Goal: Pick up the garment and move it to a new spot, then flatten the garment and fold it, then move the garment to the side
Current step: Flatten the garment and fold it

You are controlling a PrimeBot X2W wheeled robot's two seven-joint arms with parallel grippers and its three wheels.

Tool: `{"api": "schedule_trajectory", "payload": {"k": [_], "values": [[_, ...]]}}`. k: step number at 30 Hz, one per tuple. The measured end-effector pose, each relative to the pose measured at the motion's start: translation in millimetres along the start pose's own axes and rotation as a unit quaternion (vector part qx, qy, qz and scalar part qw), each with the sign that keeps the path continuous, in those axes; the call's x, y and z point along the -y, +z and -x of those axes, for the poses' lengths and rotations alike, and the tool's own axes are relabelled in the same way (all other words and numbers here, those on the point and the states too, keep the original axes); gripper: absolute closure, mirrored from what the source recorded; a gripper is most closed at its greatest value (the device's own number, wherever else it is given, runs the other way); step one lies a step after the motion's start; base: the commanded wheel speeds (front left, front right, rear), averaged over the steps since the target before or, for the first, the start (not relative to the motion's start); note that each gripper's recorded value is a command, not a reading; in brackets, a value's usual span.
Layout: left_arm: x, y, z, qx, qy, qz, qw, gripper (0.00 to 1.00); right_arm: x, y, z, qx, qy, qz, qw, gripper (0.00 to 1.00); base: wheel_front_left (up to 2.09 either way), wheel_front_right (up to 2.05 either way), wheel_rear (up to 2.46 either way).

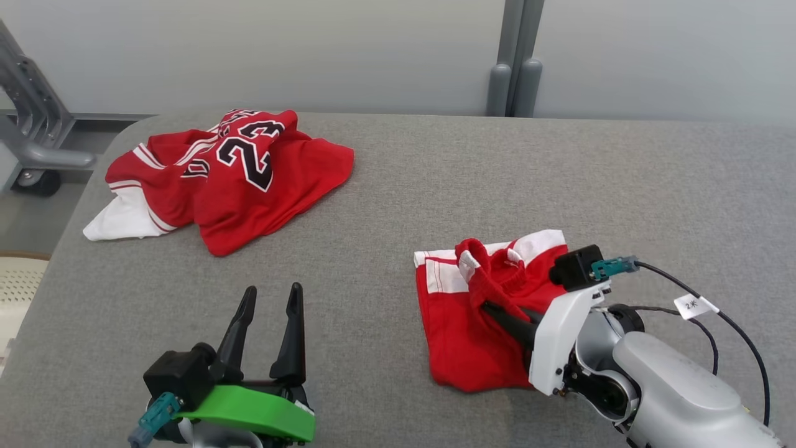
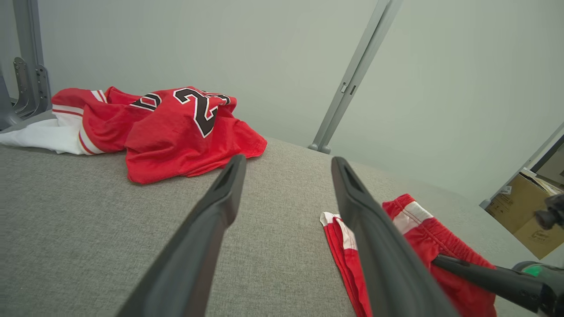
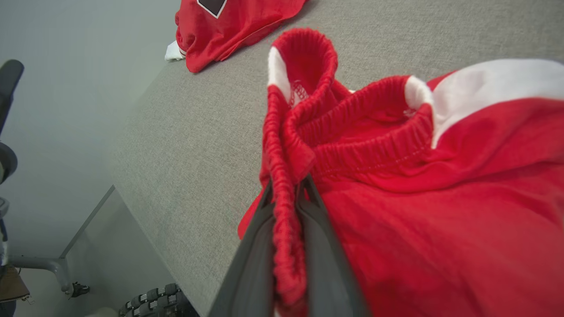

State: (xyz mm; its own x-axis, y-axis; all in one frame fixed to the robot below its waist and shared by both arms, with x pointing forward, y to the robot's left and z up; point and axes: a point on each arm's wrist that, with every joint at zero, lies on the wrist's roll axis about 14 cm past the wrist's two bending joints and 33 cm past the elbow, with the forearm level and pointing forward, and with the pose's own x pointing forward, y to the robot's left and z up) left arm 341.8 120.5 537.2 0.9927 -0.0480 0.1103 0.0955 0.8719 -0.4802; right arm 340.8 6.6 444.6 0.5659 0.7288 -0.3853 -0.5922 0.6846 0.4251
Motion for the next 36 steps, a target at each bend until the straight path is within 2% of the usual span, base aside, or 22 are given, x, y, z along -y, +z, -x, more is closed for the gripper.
{"api": "schedule_trajectory", "payload": {"k": [3,5,6,8,9,10,11,15,19,24,30,36], "values": [[-4,3,4,0.004,0.008,0.004,1.000,0.00,1,-3,-6,-0.019,-0.005,0.015,1.000,0.99,0.00,0.00,0.00],[-7,4,7,0.006,0.015,0.006,1.000,0.00,1,-3,-10,-0.027,-0.010,0.021,0.999,0.85,0.00,0.00,0.00],[-9,3,9,0.005,0.018,0.006,1.000,0.00,-1,-3,-12,-0.030,-0.009,0.027,0.999,0.85,0.00,0.00,0.00],[-12,3,13,0.005,0.024,0.007,1.000,0.00,-3,-6,-16,-0.043,-0.009,0.038,0.998,0.73,0.00,0.00,0.00],[-13,4,13,0.006,0.027,0.008,1.000,0.00,-3,-7,-18,-0.049,-0.009,0.039,0.998,0.58,0.00,0.00,0.00],[-14,4,13,0.006,0.027,0.009,1.000,0.00,-5,-9,-19,-0.055,-0.008,0.044,0.998,0.21,0.00,0.00,0.00],[-14,4,14,0.006,0.028,0.009,1.000,0.00,-7,-11,-21,-0.057,-0.006,0.050,0.997,0.00,0.00,0.00,0.00],[-14,4,15,0.007,0.030,0.010,0.999,0.00,-14,-7,-25,-0.056,0.001,0.065,0.996,0.00,0.00,0.00,0.00],[-15,3,17,0.005,0.032,0.012,0.999,0.00,-29,12,-29,-0.036,0.020,0.109,0.993,0.00,0.00,0.00,0.00],[-14,3,16,0.006,0.031,0.013,0.999,0.00,-31,37,-22,0.011,0.020,0.113,0.993,0.00,0.00,0.00,0.00],[-4,1,13,0.003,0.015,0.016,1.000,0.00,29,60,7,0.052,-0.065,0.086,0.993,0.00,0.00,0.00,0.00],[0,0,9,0.001,0.009,0.015,1.000,0.00,78,39,31,0.050,-0.128,0.009,0.991,0.00,0.00,0.00,0.00]]}}
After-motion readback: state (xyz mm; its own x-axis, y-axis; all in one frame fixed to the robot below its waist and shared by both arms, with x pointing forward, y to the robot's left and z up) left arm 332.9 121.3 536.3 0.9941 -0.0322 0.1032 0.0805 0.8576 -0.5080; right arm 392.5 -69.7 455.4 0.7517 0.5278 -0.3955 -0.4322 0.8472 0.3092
